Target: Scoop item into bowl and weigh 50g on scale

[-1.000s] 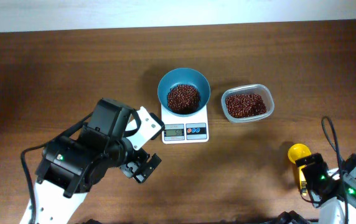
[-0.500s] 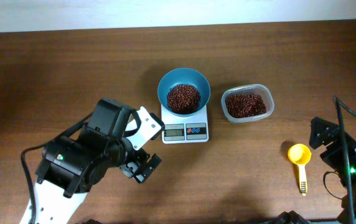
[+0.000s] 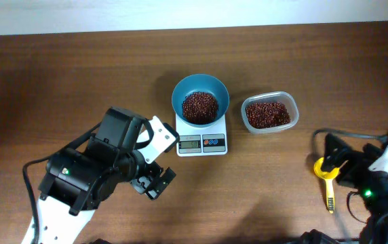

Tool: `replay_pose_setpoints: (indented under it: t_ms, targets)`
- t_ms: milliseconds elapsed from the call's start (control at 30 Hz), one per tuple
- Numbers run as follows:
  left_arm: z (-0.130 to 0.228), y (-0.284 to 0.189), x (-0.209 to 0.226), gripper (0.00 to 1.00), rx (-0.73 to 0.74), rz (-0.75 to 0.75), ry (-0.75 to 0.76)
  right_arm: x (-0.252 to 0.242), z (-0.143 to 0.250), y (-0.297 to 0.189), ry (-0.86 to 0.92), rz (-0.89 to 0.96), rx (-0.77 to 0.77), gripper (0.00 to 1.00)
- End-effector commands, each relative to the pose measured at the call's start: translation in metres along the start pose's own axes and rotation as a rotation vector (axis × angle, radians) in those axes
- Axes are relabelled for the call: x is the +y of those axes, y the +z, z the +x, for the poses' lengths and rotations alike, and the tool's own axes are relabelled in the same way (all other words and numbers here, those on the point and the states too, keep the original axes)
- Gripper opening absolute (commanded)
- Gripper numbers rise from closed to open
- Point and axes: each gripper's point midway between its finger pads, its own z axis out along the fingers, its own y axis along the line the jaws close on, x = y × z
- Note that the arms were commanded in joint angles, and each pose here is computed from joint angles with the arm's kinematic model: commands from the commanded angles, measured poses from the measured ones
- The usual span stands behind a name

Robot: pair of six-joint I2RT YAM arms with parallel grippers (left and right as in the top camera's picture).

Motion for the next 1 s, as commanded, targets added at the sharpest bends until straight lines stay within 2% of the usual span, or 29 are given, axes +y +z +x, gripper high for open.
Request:
replay_pose_setpoints:
  t_ms: [0,200,333,567,800,967]
  targets:
    - [0.001,0.001,0.001,0.99,0.004,-0.003,0.013,0.007,0.002,-0.006,-0.154,0.048,-0.054,0.99]
    - [0.001,0.001,0.001,0.99,0.004,-0.003,0.013,0.025,0.012,0.002,-0.271,-0.038,-0.269,0.98]
    - [0.001,0.001,0.001,0.99,0.004,-0.003,0.013,0.023,0.035,0.024,-0.239,-0.089,-0.347,0.99]
    - [0.001,0.001,0.001,0.99,0.004,-0.003,0.013,0.004,0.083,0.054,-0.225,-0.072,-0.344,0.99]
    - [0.001,0.001,0.001,0.99,0.004,-0.003,0.013,-0.003,0.091,0.068,-0.23,-0.057,-0.39,0.99]
    - [0.001,0.001,0.001,0.99,0.004,-0.003,0.013,-0.026,0.116,0.088,-0.217,0.032,-0.338,0.99]
